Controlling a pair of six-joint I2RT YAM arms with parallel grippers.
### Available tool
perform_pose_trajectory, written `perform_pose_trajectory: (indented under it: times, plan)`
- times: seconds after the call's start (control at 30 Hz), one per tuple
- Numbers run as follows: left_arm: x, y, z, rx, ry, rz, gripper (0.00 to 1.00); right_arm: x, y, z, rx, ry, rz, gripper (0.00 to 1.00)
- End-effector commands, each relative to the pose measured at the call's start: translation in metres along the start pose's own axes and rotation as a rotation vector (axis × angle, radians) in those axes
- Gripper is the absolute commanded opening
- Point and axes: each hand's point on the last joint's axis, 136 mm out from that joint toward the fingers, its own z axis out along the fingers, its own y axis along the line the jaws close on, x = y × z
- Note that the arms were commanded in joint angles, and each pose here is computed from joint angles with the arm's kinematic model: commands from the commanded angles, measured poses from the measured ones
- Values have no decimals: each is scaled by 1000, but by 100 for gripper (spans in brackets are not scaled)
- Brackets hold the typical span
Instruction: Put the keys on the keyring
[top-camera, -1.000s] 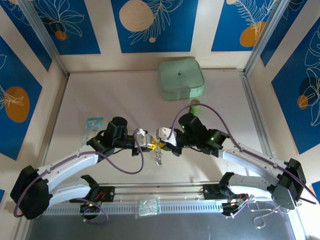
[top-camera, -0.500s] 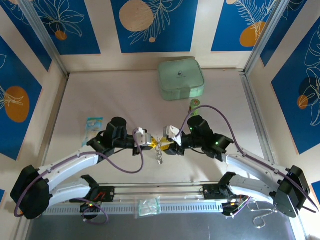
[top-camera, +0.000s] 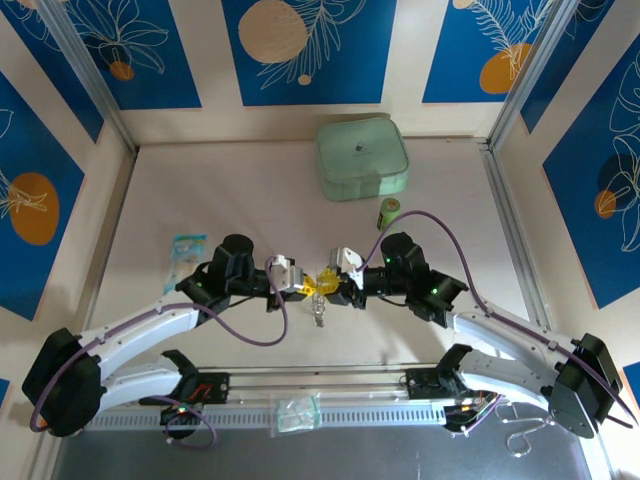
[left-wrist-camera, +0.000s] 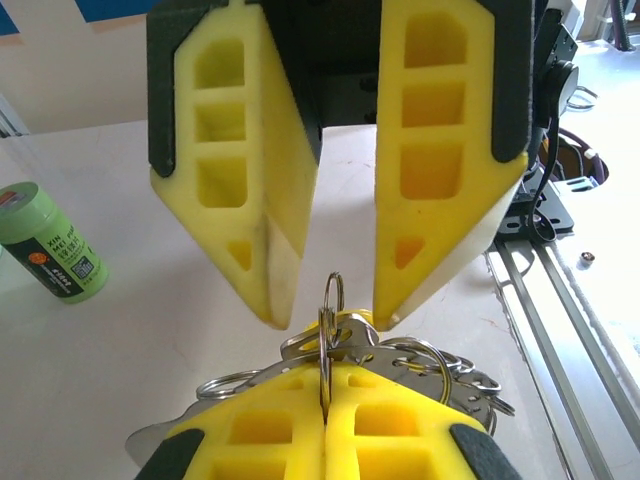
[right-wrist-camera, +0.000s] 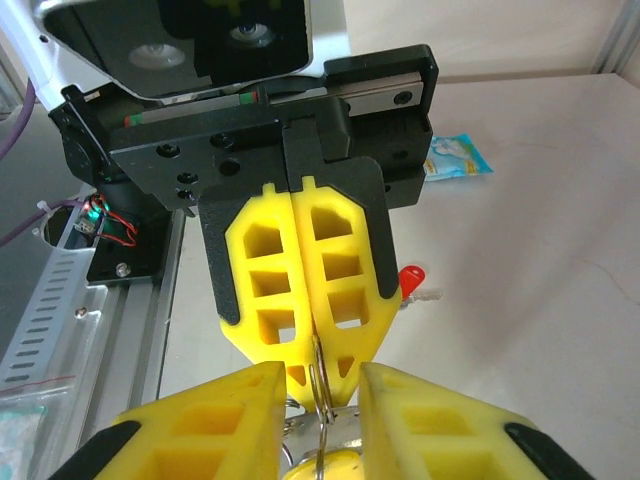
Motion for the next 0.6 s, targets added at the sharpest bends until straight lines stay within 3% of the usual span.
perform_pose_trajectory:
  times: [0.0,0.17,0.37,0.4,0.47,0.57]
  plan:
    - [-11,-6,1,36,-50,14,0,2,2,-1,-8,-6,1,25]
    - [-12,-7,1,40,-55,12,0,6,1,3,-10,18,1,22]
    - [-14,-6,0,37,-64,15,0,2,1,2,-20,24,-15,0]
    - [-13,-5,0,28,-61,15,3,1,2,1,-22,24,-19,0]
    - [-10,0,0,-3,-42,11,22,-1,2,0,-25,33,-34,0]
    - [-2,2,1,-13,7,23,25,2,2,-2,-29,99,-64,0]
